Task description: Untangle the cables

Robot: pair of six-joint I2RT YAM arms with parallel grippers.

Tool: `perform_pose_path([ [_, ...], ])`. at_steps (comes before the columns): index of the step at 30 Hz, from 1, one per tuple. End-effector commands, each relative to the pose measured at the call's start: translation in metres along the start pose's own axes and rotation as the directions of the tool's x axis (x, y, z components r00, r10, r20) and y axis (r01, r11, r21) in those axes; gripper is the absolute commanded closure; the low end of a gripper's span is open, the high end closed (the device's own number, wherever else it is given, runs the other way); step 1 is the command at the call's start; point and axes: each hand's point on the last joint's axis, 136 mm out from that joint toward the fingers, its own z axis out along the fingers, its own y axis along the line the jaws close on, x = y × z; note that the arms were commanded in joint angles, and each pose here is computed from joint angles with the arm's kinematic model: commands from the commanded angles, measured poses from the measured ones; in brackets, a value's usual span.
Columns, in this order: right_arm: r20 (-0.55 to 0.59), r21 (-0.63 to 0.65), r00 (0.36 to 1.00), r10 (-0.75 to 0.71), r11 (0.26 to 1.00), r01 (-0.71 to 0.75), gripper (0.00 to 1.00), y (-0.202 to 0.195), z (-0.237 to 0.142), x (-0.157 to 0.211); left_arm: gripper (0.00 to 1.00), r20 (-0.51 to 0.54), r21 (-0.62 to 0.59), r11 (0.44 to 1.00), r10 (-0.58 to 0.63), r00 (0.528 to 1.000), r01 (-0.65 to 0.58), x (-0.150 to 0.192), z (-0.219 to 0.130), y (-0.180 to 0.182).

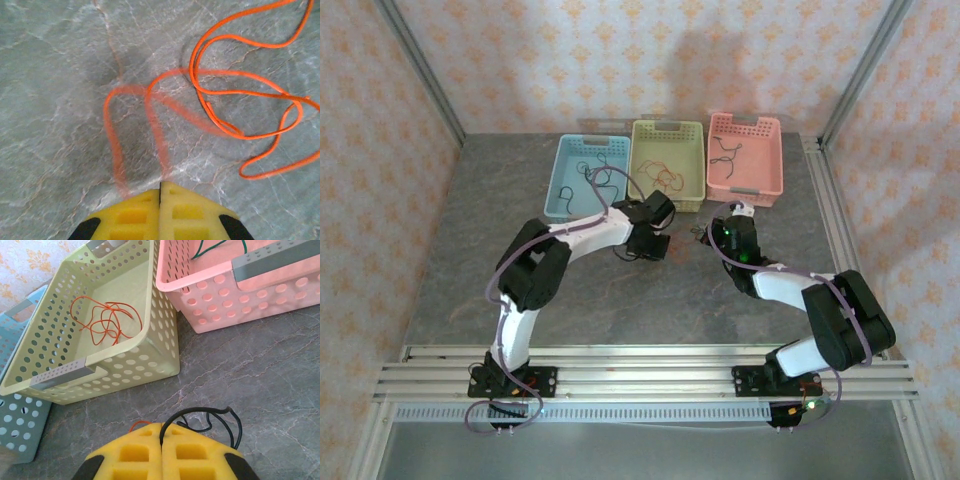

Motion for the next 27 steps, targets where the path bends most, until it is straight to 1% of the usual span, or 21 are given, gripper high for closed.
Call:
perform_pose_path([
  [1,-0.004,-0.001,1.000,0.007,1.000,-0.007,1.00,0.000,0.003,-0.001,1.00,0.119,0.080,0.996,-0.038,0.992,0.029,-0.023,-0.030,-0.006],
  [3,-0.005,0.000,1.000,0.007,1.000,-0.007,1.00,0.000,0.003,-0.001,1.00,0.134,0.075,0.996,-0.053,0.990,0.043,-0.024,-0.034,0.001],
  [4,-0.006,0.000,1.000,0.008,1.000,-0.008,1.00,0.000,0.003,0.000,1.00,0.133,0.070,0.996,-0.066,0.989,0.057,-0.022,-0.031,0.007],
  [5,-0.005,0.000,1.000,0.008,1.000,-0.008,1.00,0.000,0.003,-0.001,1.00,0.164,0.085,0.995,-0.074,0.984,0.061,-0.025,-0.043,0.007],
  [10,-0.009,-0.003,1.000,0.009,1.000,-0.009,1.00,0.001,0.004,0.000,1.00,0.202,0.077,0.991,-0.124,0.971,0.111,-0.026,-0.051,0.026],
  [27,-0.006,0.009,1.000,0.007,1.000,-0.006,1.00,-0.001,0.003,0.000,1.00,0.231,0.041,0.989,-0.147,0.962,0.141,-0.026,-0.057,0.038],
])
